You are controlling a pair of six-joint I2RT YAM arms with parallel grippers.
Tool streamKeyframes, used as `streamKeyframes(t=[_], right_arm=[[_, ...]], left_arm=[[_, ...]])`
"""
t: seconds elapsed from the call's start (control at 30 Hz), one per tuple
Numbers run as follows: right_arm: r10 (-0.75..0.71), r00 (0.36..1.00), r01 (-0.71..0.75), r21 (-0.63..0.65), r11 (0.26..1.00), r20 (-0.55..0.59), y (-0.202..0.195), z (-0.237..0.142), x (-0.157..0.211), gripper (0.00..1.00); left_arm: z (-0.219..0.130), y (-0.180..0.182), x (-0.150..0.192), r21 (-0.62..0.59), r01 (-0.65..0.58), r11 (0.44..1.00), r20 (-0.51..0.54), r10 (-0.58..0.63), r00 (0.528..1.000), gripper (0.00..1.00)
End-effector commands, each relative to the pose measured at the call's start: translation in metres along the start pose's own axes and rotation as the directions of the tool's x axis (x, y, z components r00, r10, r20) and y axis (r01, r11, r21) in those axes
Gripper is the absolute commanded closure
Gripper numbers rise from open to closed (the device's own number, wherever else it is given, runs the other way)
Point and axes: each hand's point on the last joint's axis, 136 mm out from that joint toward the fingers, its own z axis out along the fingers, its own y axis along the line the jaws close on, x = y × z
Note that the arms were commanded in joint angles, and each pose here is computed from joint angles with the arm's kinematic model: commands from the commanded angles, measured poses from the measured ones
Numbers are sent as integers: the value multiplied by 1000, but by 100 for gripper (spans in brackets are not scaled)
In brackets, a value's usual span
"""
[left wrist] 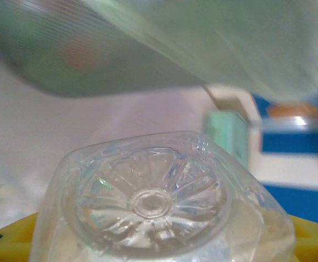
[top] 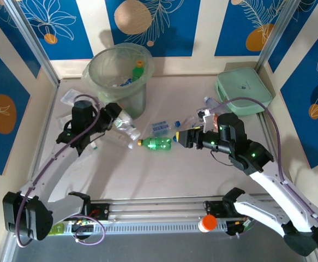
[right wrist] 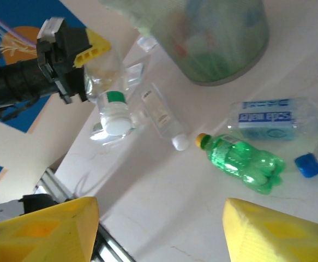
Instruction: Put the plastic bottles in the bin
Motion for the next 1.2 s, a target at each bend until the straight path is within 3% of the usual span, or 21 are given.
streamKeyframes(t=[0.0, 0.23, 0.4, 0.53, 0.73, 1.07, 1.17], right_arm=[[-18, 1000, 13, -188, 982, -21, 31, 3, 2, 32], [28, 996, -53, -326, 944, -81, 47, 14, -1, 15], [65, 987, -119, -400, 909, -145, 52, 30, -1, 10], [68, 987, -130, -455, 881, -149, 55, 34, -4, 11], [107, 984, -169, -565, 808, -142, 62, 29, -6, 33], [148, 980, -198, -606, 770, -131, 62, 25, 1, 63], [135, 983, -181, -600, 779, -122, 62, 22, 1, 71]], left_arm=[[-6, -79, 19, 352, -178, 919, -47, 208, 977, 51], [-11, -141, 64, 666, -160, 728, -113, 310, 944, 50], [-17, -171, 90, 778, -120, 616, -138, 354, 925, 51], [-20, -185, 102, 817, -100, 568, -150, 377, 914, 51], [-21, -189, 107, 831, -93, 548, -152, 384, 911, 51], [-20, -196, 117, 839, -97, 535, -156, 408, 900, 50], [-20, -196, 120, 837, -97, 538, -169, 423, 890, 32]])
